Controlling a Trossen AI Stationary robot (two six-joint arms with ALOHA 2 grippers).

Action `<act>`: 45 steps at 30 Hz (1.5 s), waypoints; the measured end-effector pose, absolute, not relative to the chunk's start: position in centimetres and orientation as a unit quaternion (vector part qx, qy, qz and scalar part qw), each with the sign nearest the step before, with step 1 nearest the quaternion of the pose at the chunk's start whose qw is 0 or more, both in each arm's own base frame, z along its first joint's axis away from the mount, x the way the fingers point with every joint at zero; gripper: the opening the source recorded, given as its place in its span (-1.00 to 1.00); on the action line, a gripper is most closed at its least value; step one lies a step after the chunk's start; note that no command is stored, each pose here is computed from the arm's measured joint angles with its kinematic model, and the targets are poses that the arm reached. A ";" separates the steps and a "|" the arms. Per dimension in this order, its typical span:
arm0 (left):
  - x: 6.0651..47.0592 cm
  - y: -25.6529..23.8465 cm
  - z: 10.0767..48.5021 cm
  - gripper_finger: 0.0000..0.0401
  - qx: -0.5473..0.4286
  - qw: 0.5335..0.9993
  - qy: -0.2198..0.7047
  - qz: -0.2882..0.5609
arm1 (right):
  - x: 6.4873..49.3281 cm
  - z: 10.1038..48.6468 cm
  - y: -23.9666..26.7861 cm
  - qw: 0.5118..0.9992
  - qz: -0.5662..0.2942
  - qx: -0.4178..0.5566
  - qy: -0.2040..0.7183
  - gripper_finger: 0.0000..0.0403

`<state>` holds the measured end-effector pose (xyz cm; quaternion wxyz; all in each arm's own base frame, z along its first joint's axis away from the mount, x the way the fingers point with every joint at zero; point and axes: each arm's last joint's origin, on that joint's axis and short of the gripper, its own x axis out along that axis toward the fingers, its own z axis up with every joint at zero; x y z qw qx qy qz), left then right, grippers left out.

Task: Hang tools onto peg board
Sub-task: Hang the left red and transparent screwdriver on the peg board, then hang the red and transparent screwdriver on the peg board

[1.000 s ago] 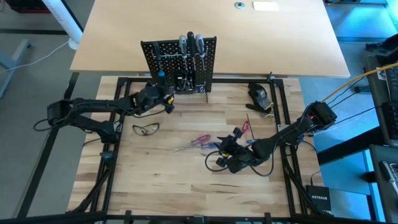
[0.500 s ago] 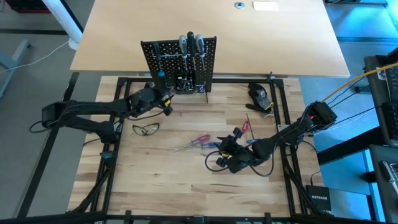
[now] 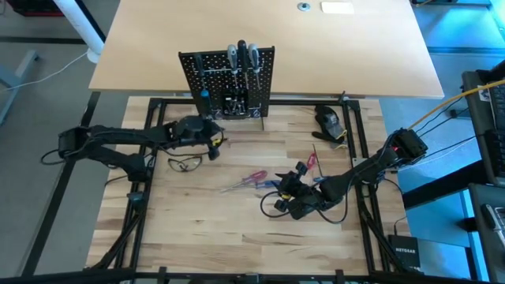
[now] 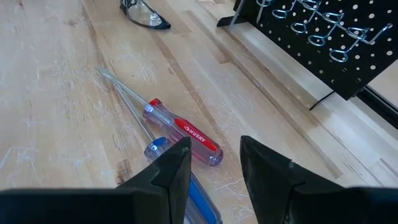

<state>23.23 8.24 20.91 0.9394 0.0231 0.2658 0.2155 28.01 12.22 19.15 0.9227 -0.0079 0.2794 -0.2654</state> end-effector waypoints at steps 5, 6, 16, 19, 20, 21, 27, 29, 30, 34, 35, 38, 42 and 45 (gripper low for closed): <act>23.6 9.9 20.6 -0.08 0.031 0.930 0.247 0.271 | 28.0 19.1 12.2 0.923 -0.265 -0.008 0.280 -0.30; 23.5 10.2 20.6 -0.08 0.031 0.926 0.246 0.284 | 28.0 19.1 12.2 0.923 -0.265 -0.008 0.280 -0.30; 22.7 11.9 20.8 -0.08 0.033 0.908 0.242 0.340 | 28.0 19.1 12.2 0.923 -0.261 -0.008 0.283 -0.30; 22.8 11.7 20.8 -0.08 0.034 0.910 0.243 0.336 | 28.0 19.1 12.2 0.923 -0.261 -0.008 0.283 -0.30; 22.9 11.6 20.8 -0.08 0.035 0.911 0.242 0.332 | 28.0 19.1 12.2 0.923 -0.261 -0.008 0.283 -0.30; 23.0 11.4 20.8 -0.08 0.036 0.912 0.242 0.329 | 28.0 19.1 12.2 0.923 -0.261 -0.008 0.283 -0.30; 23.4 10.5 20.9 -0.08 0.040 0.920 0.236 0.311 | 28.0 19.1 12.2 0.923 -0.261 -0.008 0.283 -0.30; 23.4 10.1 21.1 -0.08 0.040 0.923 0.232 0.305 | 28.0 19.1 12.2 0.923 -0.260 -0.008 0.283 -0.30; 23.5 9.9 21.2 -0.08 0.041 0.924 0.231 0.302 | 28.0 19.1 12.2 0.923 -0.260 -0.007 0.283 -0.30; 23.1 8.9 21.9 -0.08 0.038 0.929 0.227 0.289 | 28.0 19.1 12.3 0.923 -0.258 -0.006 0.285 -0.30; 22.9 8.6 22.1 -0.08 0.036 0.931 0.226 0.286 | 28.0 19.1 12.3 0.923 -0.258 -0.006 0.285 -0.30; 22.0 7.4 22.8 -0.08 0.024 0.933 0.233 0.273 | 28.0 19.1 12.3 0.923 -0.258 -0.006 0.285 -0.30; 20.9 5.4 23.5 -0.08 0.004 0.939 0.245 0.240 | 28.0 19.1 12.3 0.923 -0.258 -0.006 0.285 -0.30; 20.8 3.7 23.4 -0.08 -0.024 0.948 0.254 0.192 | 28.0 19.1 12.3 0.923 -0.258 -0.006 0.285 -0.30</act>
